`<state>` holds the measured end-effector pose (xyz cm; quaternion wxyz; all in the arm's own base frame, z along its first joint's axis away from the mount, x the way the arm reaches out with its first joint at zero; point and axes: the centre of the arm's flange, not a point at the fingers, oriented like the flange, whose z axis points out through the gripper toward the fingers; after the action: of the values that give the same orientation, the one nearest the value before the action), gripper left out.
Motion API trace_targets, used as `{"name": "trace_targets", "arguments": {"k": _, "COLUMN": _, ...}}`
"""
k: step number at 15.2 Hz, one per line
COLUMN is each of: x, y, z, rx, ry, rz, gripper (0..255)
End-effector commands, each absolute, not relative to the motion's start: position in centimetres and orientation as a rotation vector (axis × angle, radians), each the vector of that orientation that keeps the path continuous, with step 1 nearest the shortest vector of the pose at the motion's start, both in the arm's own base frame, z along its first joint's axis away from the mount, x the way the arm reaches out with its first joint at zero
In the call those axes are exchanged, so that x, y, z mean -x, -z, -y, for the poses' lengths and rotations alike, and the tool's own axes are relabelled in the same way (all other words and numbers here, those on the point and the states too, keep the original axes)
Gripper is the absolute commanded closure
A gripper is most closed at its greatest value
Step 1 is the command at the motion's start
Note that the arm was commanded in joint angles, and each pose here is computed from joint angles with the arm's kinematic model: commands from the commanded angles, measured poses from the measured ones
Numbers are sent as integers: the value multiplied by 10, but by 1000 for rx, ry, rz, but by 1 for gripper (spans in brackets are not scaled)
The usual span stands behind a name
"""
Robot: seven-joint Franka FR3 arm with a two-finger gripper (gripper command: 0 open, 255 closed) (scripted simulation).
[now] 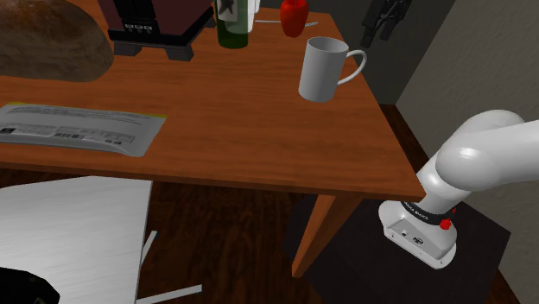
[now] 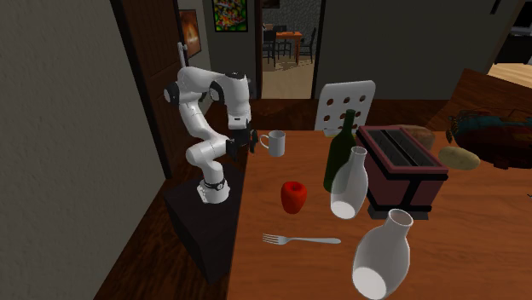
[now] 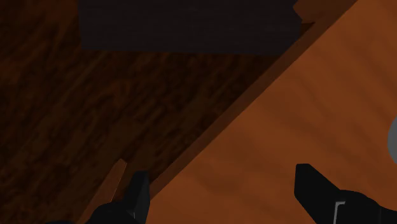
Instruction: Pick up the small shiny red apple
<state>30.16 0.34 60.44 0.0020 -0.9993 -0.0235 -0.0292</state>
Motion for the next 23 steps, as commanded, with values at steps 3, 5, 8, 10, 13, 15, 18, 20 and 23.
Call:
{"name": "trace_targets", "arguments": {"k": 3, "x": -328, "y": -609, "z": 3, "rx": 3149, "ry": 70, "rz": 151, "gripper": 0}}
{"name": "trace_targets", "arguments": {"k": 5, "x": -355, "y": -614, "z": 7, "rx": 3160, "ry": 49, "rz": 228, "gripper": 0}}
{"name": "trace_targets", "arguments": {"k": 8, "x": -396, "y": -620, "z": 12, "rx": 3173, "ry": 16, "rz": 346, "gripper": 0}}
{"name": "trace_targets", "arguments": {"k": 10, "x": -424, "y": -624, "z": 13, "rx": 3179, "ry": -7, "rz": 425, "gripper": 0}}
{"name": "trace_targets", "arguments": {"k": 13, "x": -465, "y": -629, "z": 13, "rx": 3184, "ry": -40, "rz": 544, "gripper": 0}}
{"name": "trace_targets", "arguments": {"k": 15, "x": -492, "y": -631, "z": 10, "rx": 3185, "ry": -63, "rz": 625, "gripper": 0}}
{"name": "trace_targets", "arguments": {"k": 18, "x": -533, "y": -635, "z": 5, "rx": 3181, "ry": -98, "rz": 746, "gripper": 0}}
{"name": "trace_targets", "arguments": {"k": 20, "x": -561, "y": -637, "z": -1, "rx": 3176, "ry": -121, "rz": 827, "gripper": 0}}
{"name": "trace_targets", "arguments": {"k": 23, "x": -582, "y": -632, "z": -6, "rx": 3170, "ry": -139, "rz": 891, "gripper": 0}}
